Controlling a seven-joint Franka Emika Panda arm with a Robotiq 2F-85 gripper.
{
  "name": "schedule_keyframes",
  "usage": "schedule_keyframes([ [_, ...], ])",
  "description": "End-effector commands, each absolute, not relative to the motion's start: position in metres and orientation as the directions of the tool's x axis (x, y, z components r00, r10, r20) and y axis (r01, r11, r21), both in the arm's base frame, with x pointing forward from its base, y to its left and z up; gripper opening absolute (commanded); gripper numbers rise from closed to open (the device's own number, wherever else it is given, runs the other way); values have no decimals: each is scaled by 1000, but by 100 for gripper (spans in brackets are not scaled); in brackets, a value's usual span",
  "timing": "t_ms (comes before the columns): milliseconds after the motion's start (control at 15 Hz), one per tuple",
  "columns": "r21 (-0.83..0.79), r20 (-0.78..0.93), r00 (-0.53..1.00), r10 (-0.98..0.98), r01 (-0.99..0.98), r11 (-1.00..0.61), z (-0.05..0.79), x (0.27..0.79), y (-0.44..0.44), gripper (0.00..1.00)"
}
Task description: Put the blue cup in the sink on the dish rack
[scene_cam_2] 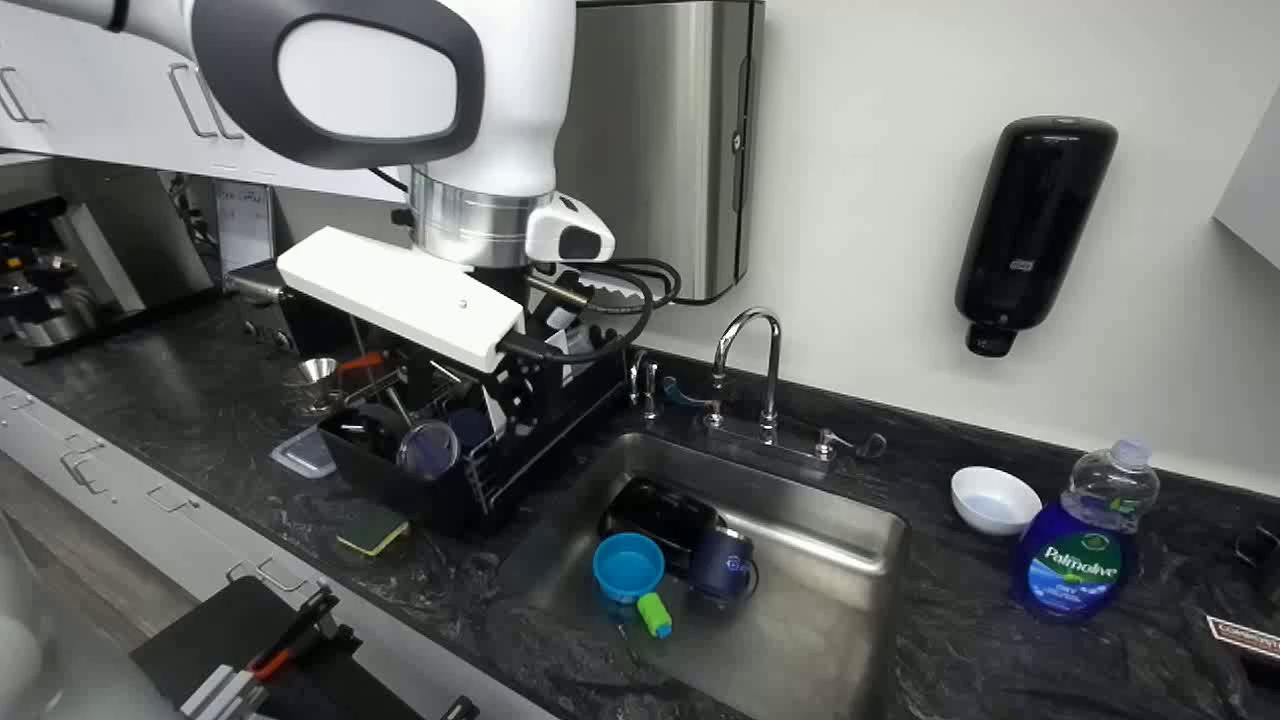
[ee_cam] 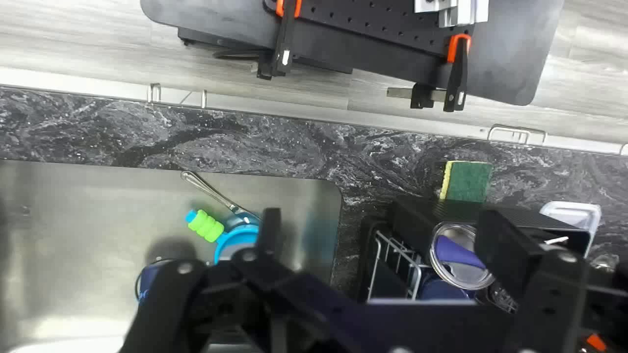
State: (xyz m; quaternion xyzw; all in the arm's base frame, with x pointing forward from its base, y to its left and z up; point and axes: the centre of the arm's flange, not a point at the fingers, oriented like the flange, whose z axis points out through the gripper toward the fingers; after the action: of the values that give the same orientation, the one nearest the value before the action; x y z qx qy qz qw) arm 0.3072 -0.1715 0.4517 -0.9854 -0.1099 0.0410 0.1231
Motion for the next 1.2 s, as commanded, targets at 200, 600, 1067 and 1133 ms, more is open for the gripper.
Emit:
schedule_keyframes([
  [200, -252, -54, 973, 227, 206, -946, 452, 307, -171, 100],
  [600, -252, -54, 973, 227, 206, -946, 452, 307, -171, 100],
  [1067, -190, -64, 977, 203, 188, -964, 428, 340, -167, 100],
  [1133, -166, -61, 978, 199, 186, -968, 421, 349, -166, 100],
])
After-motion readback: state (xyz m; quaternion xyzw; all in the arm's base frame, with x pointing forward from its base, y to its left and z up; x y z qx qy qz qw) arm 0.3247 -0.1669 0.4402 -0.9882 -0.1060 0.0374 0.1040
